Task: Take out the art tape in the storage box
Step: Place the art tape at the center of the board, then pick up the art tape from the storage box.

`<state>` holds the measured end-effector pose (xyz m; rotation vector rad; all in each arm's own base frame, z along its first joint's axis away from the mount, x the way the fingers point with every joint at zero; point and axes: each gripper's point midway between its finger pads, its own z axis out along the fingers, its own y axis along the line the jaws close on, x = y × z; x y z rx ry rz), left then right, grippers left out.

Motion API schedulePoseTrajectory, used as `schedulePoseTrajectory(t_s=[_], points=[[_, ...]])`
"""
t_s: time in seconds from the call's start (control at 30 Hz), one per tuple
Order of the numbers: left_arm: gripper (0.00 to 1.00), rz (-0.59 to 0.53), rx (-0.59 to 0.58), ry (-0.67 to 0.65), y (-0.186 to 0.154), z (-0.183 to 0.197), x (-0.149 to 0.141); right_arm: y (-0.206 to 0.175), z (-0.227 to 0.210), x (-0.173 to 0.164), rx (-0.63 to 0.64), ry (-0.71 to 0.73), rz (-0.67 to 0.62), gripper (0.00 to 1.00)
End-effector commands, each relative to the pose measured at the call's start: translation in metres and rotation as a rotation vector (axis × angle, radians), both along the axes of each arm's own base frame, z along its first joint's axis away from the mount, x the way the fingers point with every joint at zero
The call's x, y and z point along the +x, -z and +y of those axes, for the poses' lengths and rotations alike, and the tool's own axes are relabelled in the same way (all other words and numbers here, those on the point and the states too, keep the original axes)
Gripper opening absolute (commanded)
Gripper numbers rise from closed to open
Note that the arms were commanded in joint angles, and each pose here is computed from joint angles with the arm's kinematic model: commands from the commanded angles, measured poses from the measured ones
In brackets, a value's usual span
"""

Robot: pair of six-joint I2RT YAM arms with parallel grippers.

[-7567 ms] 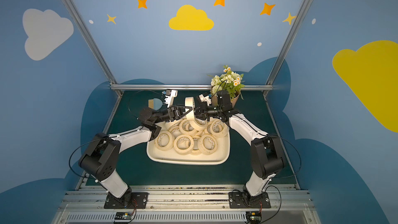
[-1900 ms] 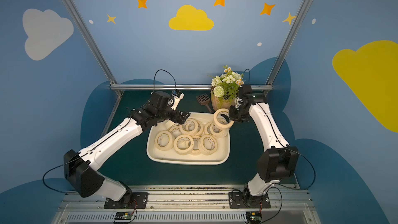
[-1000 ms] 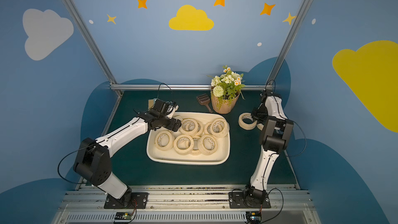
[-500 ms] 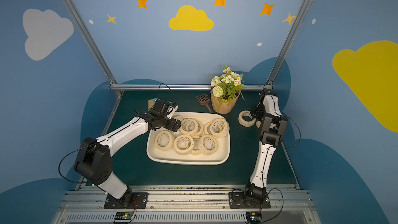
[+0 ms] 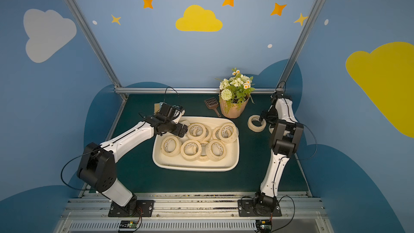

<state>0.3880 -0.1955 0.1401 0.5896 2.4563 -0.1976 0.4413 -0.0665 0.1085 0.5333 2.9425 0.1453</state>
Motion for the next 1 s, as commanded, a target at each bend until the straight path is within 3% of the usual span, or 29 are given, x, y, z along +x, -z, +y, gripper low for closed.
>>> schedulePoseTrajectory(t_s=[0.0, 0.23, 0.33, 0.4, 0.57, 0.7, 0.83, 0.97], points=[[0.99, -0.012, 0.041, 0.023, 0.006, 0.002, 0.013, -0.037, 0.044, -0.018, 0.058, -0.078, -0.079, 0.71], [0.94, 0.044, 0.042, 0.026, 0.027, 0.005, 0.028, -0.042, 0.105, -0.07, 0.109, -0.203, -0.067, 0.71], [0.86, 0.065, 0.026, 0.038, 0.033, 0.004, 0.029, -0.043, 0.121, -0.089, 0.115, -0.242, -0.059, 0.71], [0.74, 0.073, 0.019, 0.037, 0.035, 0.003, 0.03, -0.044, 0.128, -0.101, 0.115, -0.263, -0.055, 0.71], [0.28, 0.057, 0.004, 0.026, 0.028, 0.003, 0.031, -0.048, 0.143, -0.126, 0.109, -0.32, -0.04, 0.71], [0.06, 0.013, 0.004, -0.01, 0.006, 0.009, 0.032, -0.06, 0.161, -0.138, 0.16, -0.353, -0.068, 0.71], [0.04, -0.088, -0.062, -0.064, -0.045, 0.014, 0.027, -0.08, 0.191, -0.142, 0.254, -0.396, -0.126, 0.7], [0.03, -0.156, -0.236, -0.063, -0.09, 0.003, 0.011, -0.1, 0.222, -0.137, 0.316, -0.448, -0.185, 0.7]])
